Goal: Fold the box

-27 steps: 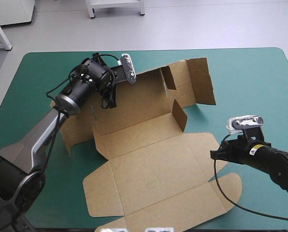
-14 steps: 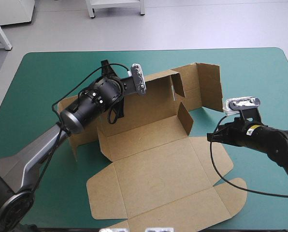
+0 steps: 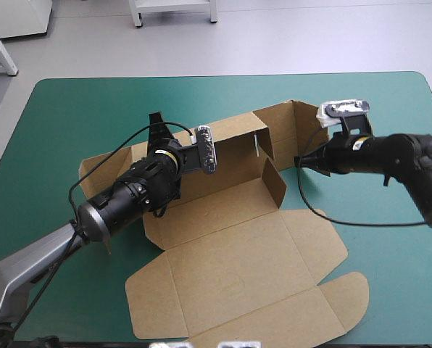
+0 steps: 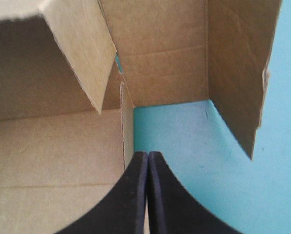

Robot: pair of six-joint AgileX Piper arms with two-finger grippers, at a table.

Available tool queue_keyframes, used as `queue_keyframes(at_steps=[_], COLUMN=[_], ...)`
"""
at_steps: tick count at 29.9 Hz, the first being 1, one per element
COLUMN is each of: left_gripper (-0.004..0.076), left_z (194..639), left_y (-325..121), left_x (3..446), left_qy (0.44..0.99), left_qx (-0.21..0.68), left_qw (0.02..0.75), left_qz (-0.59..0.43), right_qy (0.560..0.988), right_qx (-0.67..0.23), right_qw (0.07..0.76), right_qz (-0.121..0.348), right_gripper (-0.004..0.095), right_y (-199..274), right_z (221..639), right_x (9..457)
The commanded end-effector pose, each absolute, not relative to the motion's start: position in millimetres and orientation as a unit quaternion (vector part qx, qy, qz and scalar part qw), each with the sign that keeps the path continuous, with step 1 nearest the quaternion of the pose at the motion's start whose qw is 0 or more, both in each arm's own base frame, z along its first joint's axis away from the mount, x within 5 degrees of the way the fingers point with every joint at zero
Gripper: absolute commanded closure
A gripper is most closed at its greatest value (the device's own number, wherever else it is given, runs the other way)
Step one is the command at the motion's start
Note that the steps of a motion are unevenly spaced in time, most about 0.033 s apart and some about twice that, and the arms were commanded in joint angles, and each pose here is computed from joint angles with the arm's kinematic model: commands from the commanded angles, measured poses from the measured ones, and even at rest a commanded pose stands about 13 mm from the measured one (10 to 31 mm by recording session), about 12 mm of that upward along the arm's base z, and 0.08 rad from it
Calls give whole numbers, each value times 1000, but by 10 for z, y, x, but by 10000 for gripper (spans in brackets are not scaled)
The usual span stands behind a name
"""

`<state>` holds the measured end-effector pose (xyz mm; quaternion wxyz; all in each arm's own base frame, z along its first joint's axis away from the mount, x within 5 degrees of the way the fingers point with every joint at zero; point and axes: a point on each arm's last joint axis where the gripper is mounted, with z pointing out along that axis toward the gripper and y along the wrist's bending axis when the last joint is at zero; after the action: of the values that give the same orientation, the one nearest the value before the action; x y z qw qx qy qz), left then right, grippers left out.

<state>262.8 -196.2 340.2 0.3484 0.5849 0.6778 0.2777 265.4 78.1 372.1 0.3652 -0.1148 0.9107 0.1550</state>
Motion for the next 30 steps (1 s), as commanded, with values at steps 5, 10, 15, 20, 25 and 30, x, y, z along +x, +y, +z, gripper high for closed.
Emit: queue_keyframes(at_steps=[5,10,15,20,25,30], left_gripper=[733,733,733,733,733,733], left_z=[3589,3482,3405,3421,3421,3421], left_y=[-2095,-2088,-2060,-2051,-2051,-2058], left_x=[2440,2414,2388,2392,2392,2391], left_qy=[654,657,656,656,658,661], left_qx=[580,586,591,585,583,580], left_qw=[403,387,382,387,388,392], left_qz=[271,273,273,277,276,270], right_qy=[888,886,887,891,898,897], right_qx=[-141,-148,-158,-153,-146,-140], right_qw=[405,404,396,389,374,379], right_qz=[169,175,176,178,179,179], right_gripper=[927,927,926,927,926,927], right_y=[917,1003,1082,1146,1187,1204], right_z=[4324,4481,4493,4382,4155,4053], right_x=[3134,3463,3788,4076,4276,4378])
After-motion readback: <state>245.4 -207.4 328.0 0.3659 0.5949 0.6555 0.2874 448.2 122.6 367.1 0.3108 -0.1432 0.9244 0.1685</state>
